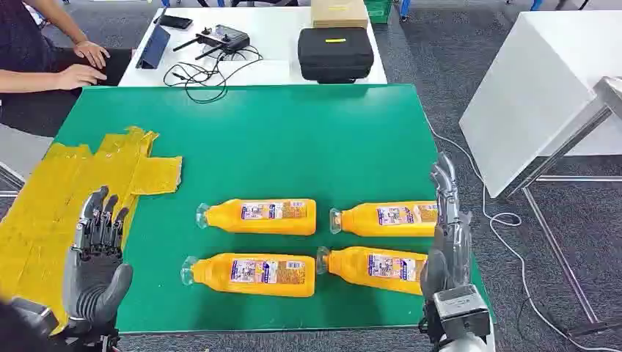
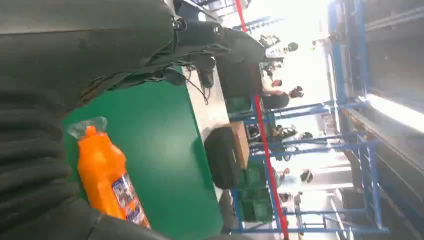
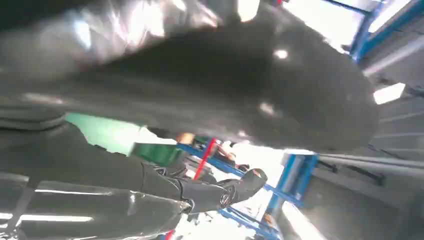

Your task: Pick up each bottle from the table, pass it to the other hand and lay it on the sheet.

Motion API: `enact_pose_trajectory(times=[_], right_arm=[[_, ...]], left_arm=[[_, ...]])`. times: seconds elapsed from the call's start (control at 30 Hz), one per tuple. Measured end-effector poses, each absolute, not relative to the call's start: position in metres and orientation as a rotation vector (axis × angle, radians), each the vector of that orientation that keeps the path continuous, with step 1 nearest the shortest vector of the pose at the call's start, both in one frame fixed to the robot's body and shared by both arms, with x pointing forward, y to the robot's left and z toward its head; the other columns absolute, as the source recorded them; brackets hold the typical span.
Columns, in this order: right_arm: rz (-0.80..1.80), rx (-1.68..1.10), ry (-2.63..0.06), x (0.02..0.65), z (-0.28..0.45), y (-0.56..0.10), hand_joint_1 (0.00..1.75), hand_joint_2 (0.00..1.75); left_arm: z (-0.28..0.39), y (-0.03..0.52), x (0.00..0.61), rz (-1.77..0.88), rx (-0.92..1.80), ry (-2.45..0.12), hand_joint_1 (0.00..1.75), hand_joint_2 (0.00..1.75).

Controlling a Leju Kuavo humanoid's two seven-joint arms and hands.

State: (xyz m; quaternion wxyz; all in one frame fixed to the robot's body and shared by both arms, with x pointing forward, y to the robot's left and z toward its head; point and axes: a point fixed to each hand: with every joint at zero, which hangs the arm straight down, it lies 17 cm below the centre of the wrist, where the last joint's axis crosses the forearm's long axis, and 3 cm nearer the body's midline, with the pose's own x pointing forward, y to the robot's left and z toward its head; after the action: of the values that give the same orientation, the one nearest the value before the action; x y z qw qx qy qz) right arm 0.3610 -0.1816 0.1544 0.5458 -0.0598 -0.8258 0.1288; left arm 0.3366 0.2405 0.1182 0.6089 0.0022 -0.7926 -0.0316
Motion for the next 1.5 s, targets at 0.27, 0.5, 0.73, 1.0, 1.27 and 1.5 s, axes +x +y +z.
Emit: enact_pose_trajectory(times=[0.27, 0.5, 0.73, 1.0, 1.27, 1.5], right_arm=[[0.328, -0.164, -1.929, 0.361, 0.146, -0.184, 0.00, 0.00], [0.376, -0.231, -1.848, 0.362, 0.121, -0.191, 0.00, 0.00], [0.477, -0.280, -1.787, 0.361, 0.107, -0.186, 0.00, 1.75], [0.687, -0.271, -1.630, 0.337, 0.065, -0.172, 0.00, 1.75], [0.840, -0.344, -1.538, 0.317, 0.040, -0.176, 0.00, 1.75], [0.982, -0.530, -1.369, 0.317, 0.009, -0.206, 0.00, 1.75]], left_arm=[[0.117, 0.243, 0.338, -0.064, 0.013, -1.829, 0.00, 1.75], [0.111, 0.246, 0.339, -0.034, 0.025, -1.813, 0.00, 1.75], [0.108, 0.247, 0.337, -0.018, 0.041, -1.806, 0.00, 0.00], [0.110, 0.251, 0.341, -0.011, 0.048, -1.812, 0.00, 0.00], [0.114, 0.257, 0.346, 0.003, 0.058, -1.820, 0.00, 0.00], [0.113, 0.260, 0.347, 0.013, 0.054, -1.809, 0.00, 0.00]])
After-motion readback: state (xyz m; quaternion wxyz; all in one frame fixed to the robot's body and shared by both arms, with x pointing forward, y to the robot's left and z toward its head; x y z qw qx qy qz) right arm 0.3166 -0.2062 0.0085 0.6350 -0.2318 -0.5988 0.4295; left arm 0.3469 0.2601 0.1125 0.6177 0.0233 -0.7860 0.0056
